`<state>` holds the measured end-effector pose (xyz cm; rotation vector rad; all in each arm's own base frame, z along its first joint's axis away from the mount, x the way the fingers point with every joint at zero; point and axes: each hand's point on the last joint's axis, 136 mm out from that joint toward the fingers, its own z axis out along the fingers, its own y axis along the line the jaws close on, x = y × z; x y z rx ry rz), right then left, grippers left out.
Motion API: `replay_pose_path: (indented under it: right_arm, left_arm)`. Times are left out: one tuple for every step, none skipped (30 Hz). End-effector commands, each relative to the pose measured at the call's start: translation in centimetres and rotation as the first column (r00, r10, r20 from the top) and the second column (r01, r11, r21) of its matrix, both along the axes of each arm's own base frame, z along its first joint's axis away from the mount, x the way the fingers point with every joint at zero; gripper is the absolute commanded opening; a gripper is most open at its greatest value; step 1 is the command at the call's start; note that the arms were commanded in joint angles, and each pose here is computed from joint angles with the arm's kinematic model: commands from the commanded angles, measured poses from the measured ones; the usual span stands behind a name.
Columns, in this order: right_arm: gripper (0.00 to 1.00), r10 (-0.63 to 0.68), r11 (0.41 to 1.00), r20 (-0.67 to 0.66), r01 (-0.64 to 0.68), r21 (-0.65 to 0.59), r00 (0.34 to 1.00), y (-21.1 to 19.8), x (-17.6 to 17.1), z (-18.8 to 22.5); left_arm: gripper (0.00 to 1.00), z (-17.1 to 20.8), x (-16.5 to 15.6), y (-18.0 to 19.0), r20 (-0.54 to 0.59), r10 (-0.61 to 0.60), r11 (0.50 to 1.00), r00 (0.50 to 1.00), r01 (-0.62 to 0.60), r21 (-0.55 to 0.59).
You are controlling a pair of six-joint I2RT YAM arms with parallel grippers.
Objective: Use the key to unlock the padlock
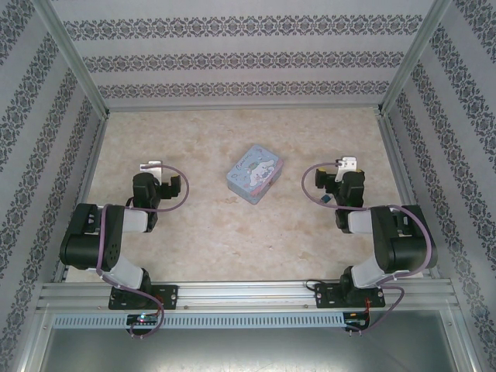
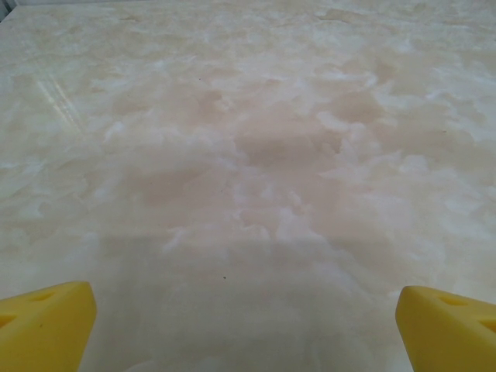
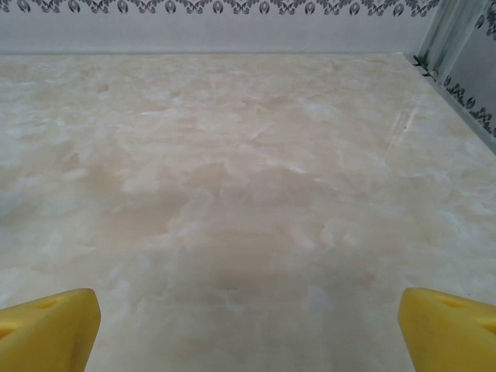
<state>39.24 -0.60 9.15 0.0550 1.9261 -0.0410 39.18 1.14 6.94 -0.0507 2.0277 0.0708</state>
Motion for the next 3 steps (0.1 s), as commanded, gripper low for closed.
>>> replay_pose_path:
  right_arm:
    - [0.98, 0.044, 0.999, 0.033, -0.045, 0.025, 0.998, 0.74, 0.67, 1.31]
    - [0.98, 0.046, 0.999, 0.034, -0.047, 0.022, 0.998, 0.77, 0.66, 1.32]
    - [0.98, 0.046, 0.999, 0.039, -0.046, 0.022, 0.998, 0.77, 0.56, 1.41]
  left_arm:
    - [1.00, 1.23, 0.75, 0.00, 0.052, -0.005, 1.000, 0.999, 0.005, -0.004]
    - [1.00, 1.18, 0.74, 0.02, 0.050, -0.004, 1.000, 0.999, 0.004, -0.003]
    - [1.00, 1.21, 0.74, 0.01, 0.051, -0.004, 1.000, 0.999, 0.005, -0.003]
